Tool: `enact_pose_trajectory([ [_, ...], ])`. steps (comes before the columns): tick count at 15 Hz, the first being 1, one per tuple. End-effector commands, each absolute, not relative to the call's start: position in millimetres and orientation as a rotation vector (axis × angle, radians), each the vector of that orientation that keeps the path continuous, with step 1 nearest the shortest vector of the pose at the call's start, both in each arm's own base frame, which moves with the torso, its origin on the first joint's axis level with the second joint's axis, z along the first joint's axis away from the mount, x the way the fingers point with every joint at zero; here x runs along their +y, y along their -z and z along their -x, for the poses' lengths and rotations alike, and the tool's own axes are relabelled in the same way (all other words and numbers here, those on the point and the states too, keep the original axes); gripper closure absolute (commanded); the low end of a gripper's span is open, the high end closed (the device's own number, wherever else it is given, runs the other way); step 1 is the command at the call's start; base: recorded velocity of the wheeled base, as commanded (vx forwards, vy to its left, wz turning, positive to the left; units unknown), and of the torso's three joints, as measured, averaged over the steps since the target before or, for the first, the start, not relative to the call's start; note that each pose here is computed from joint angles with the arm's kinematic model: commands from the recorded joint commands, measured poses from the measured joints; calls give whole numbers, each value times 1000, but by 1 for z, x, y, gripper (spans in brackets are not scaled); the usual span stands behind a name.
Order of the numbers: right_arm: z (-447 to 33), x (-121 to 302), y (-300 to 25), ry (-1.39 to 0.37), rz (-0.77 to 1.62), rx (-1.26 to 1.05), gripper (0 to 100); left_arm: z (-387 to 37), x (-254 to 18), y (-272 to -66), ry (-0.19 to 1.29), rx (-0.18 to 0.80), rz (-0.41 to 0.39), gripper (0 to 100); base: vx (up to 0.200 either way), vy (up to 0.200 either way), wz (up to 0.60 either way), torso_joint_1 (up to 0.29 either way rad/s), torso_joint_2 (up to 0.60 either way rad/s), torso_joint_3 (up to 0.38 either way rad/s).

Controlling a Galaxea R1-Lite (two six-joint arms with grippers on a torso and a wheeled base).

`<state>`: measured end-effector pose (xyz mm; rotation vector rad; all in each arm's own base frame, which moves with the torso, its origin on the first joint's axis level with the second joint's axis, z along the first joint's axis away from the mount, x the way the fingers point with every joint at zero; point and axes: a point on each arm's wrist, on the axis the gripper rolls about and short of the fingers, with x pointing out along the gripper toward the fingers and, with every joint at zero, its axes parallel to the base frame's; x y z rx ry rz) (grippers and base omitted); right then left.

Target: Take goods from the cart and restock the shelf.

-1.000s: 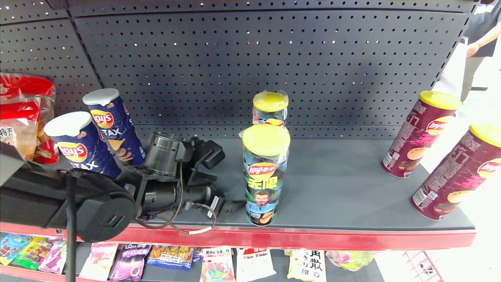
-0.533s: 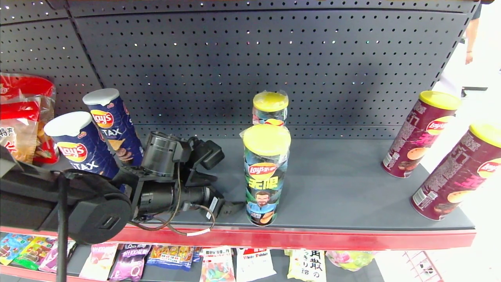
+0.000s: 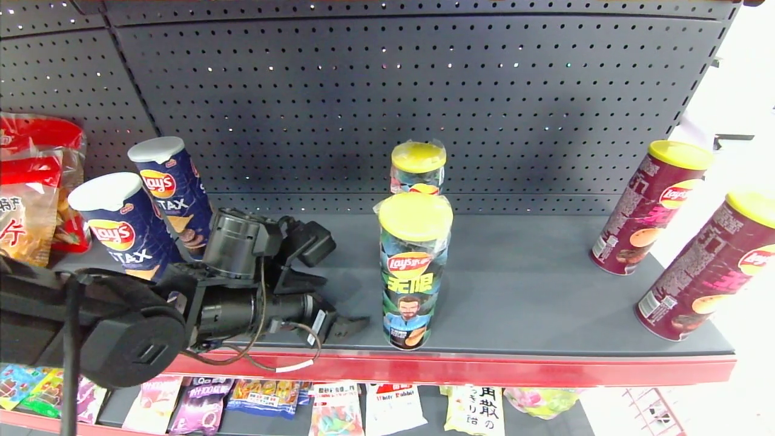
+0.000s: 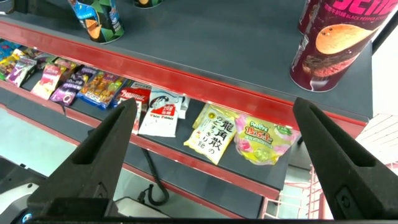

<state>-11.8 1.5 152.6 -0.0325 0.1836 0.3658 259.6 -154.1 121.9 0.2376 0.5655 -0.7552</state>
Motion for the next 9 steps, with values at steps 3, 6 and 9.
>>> enact_pose_trajectory([
  [3, 11, 2, -154, -336, 29, 183, 0, -185, -97, -158, 690, 440, -203, 0, 0, 0, 0, 0, 0, 0],
  [6, 12, 2, -152, -249, 25, 187, 0, -109, -53, -182, 585, 348, -177, 0, 0, 0, 0, 0, 0, 0],
  [9, 11, 3, -149, -99, 18, 204, 0, -38, -13, -183, 386, 333, -119, 0, 0, 0, 0, 0, 0, 0],
])
